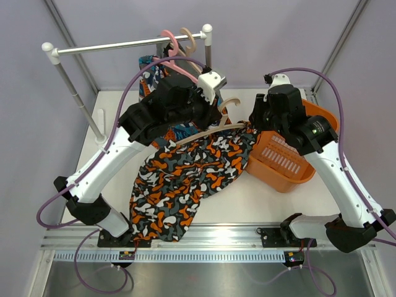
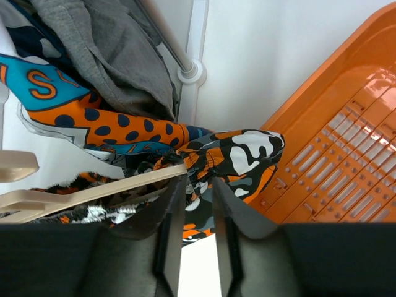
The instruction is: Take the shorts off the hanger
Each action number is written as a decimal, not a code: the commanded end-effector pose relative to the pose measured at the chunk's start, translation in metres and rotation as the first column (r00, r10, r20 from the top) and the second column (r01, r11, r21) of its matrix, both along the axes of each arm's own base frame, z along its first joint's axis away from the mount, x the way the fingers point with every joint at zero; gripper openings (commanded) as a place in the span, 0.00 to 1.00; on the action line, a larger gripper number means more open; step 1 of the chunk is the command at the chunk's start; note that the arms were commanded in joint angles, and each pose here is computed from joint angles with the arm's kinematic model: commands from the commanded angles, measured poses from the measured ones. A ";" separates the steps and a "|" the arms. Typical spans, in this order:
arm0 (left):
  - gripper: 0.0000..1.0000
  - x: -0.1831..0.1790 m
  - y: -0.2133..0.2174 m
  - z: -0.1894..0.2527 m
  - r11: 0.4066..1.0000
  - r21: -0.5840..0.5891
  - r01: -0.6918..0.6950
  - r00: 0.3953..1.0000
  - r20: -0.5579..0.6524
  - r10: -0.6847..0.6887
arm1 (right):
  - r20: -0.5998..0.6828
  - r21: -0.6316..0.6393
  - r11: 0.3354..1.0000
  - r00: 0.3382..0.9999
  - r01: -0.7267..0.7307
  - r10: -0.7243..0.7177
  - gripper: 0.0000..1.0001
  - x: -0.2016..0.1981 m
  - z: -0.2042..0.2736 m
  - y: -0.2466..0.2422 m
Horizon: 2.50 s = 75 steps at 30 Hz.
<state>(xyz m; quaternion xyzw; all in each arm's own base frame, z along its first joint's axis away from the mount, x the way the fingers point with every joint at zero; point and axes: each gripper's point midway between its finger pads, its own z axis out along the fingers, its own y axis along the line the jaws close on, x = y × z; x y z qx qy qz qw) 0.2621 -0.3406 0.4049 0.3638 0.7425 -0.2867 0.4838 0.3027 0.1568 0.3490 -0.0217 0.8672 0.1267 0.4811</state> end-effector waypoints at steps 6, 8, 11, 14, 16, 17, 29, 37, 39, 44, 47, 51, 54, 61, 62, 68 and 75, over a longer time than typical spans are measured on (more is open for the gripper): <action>0.00 -0.002 0.001 0.009 0.999 -0.033 0.012 0.998 0.063 -0.010 | 0.045 0.002 1.000 0.999 0.025 -0.025 0.21 -0.002 0.011 -0.006; 0.00 -0.002 0.002 0.010 0.999 -0.035 0.008 0.998 0.067 -0.005 | 0.043 0.009 1.000 0.999 0.022 -0.023 0.25 -0.002 0.011 -0.005; 0.00 -0.002 0.005 0.014 0.999 -0.043 -0.001 0.997 0.077 0.004 | 0.063 0.042 0.998 0.997 -0.038 0.035 0.39 -0.008 0.015 0.004; 0.00 -0.004 0.004 0.015 0.999 -0.043 0.007 0.997 0.075 -0.003 | 0.102 0.059 0.980 0.978 -0.189 0.182 0.54 -0.015 0.017 0.024; 0.00 -0.004 0.004 0.014 0.999 -0.041 0.009 0.997 0.072 -0.006 | 0.144 0.040 0.967 0.959 -0.253 0.245 0.60 -0.016 0.018 0.031; 0.00 -0.004 0.004 0.013 0.999 -0.039 0.011 0.998 0.070 -0.008 | 0.188 -0.011 0.961 0.944 -0.275 0.272 0.62 -0.016 0.022 0.027; 0.00 -0.012 0.007 0.017 0.998 -0.029 0.049 0.995 0.089 -0.046 | 0.377 -0.246 0.876 0.792 -0.415 0.481 0.65 -0.023 0.019 0.029; 0.00 -0.013 0.006 0.019 0.998 -0.039 0.057 0.994 0.091 -0.053 | 0.439 -0.215 0.854 0.734 -0.474 0.518 0.67 -0.024 0.010 0.047; 0.00 -0.013 0.005 0.019 0.998 -0.038 0.057 0.995 0.090 -0.053 | 0.439 -0.217 0.854 0.734 -0.473 0.518 0.66 -0.021 0.008 0.048; 0.00 -0.012 0.005 0.018 0.998 -0.034 0.056 0.994 0.091 -0.053 | 0.457 -0.209 0.864 0.735 -0.458 0.501 0.65 -0.014 0.000 0.052; 0.00 -0.011 0.004 0.016 0.998 -0.031 0.055 0.995 0.089 -0.052 | 0.463 -0.208 0.864 0.732 -0.459 0.500 0.65 -0.012 -0.006 0.056; 0.00 -0.010 0.002 0.016 0.998 -0.033 0.057 0.995 0.087 -0.054 | 0.455 -0.216 0.861 0.732 -0.461 0.506 0.65 -0.010 -0.012 0.060; 0.00 -0.010 0.001 0.016 0.998 -0.033 0.058 0.995 0.085 -0.055 | 0.450 -0.220 0.858 0.732 -0.463 0.511 0.65 -0.009 -0.016 0.064; 0.00 -0.010 0.001 0.015 0.998 -0.030 0.059 0.995 0.084 -0.056 | 0.432 -0.252 0.854 0.737 -0.456 0.521 0.62 -0.001 -0.027 0.074; 0.00 -0.010 0.001 0.014 0.998 -0.029 0.060 0.995 0.082 -0.057 | 0.433 -0.256 0.855 0.737 -0.451 0.519 0.62 0.000 -0.026 0.075; 0.00 -0.010 0.001 0.015 0.998 -0.029 0.060 0.995 0.085 -0.058 | 0.426 -0.276 0.860 0.747 -0.430 0.510 0.58 0.007 -0.034 0.077; 0.00 -0.009 0.000 0.015 0.998 -0.028 0.060 0.995 0.081 -0.057 | 0.405 -0.296 0.861 0.762 -0.413 0.505 0.55 0.007 -0.052 0.077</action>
